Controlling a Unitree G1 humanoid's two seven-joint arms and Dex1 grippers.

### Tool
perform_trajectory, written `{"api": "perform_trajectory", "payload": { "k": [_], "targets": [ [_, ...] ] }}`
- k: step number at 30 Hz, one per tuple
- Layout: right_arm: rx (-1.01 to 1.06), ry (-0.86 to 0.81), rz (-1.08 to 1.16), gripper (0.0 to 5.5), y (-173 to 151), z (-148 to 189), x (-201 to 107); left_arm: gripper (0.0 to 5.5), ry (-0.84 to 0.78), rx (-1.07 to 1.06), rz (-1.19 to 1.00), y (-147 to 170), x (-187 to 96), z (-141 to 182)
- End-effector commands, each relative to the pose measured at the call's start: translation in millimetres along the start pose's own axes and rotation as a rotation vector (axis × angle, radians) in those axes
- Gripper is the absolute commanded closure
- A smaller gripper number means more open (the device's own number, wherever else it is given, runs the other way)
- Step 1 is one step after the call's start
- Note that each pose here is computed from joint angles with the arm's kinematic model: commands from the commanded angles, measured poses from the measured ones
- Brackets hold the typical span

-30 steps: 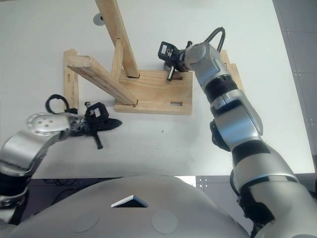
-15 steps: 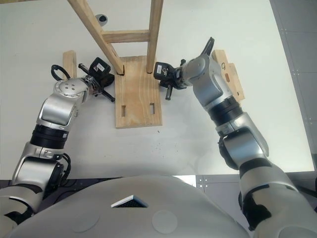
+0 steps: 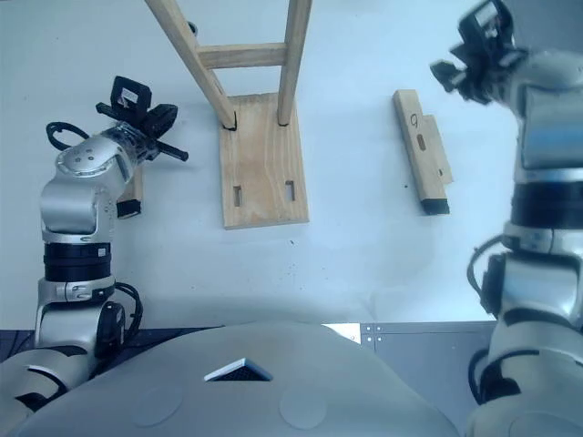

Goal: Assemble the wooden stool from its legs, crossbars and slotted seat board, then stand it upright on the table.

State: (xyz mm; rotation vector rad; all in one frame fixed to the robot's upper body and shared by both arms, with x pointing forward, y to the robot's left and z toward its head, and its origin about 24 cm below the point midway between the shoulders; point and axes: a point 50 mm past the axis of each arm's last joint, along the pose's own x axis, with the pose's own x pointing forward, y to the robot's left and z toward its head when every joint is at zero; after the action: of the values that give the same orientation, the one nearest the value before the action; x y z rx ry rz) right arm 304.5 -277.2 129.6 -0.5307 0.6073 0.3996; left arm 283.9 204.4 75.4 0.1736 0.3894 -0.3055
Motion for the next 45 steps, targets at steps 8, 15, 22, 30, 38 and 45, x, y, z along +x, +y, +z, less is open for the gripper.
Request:
{"api": "perform_trajectory", "payload": {
  "k": [8,15,22,30,38,45],
  "targets": [
    [0.046,0.142,0.037,3.36,14.0,-59.5,0.0,5.50,-0.041,-0.007,-0.009,3.2,-7.3,13.5],
    [0.028,0.176,0.064,3.36,18.4,-66.1,5.5,5.50,0.008,-0.004,-0.015,-2.4,-3.6,-2.8],
    [0.060,0.132,0.143,3.36,31.9,-53.4,7.1,5.50,0.055,-0.054,-0.005,-1.4,0.1,-19.4],
    [0.095,0.228,0.108,3.36,27.1,-73.4,0.5,5.50,0.076,-0.054,0.008,-1.3,-2.3,-29.0],
    [0.326,0.260,0.256,3.36,46.4,-93.0,-17.6,5.50,0.076,-0.062,0.044,0.9,-13.2,-33.9],
    [0.394,0.334,0.237,4.19,56.8,-119.4,-10.8,5.50,0.058,-0.051,0.044,2.8,-12.8,-26.7]
  ]
}}
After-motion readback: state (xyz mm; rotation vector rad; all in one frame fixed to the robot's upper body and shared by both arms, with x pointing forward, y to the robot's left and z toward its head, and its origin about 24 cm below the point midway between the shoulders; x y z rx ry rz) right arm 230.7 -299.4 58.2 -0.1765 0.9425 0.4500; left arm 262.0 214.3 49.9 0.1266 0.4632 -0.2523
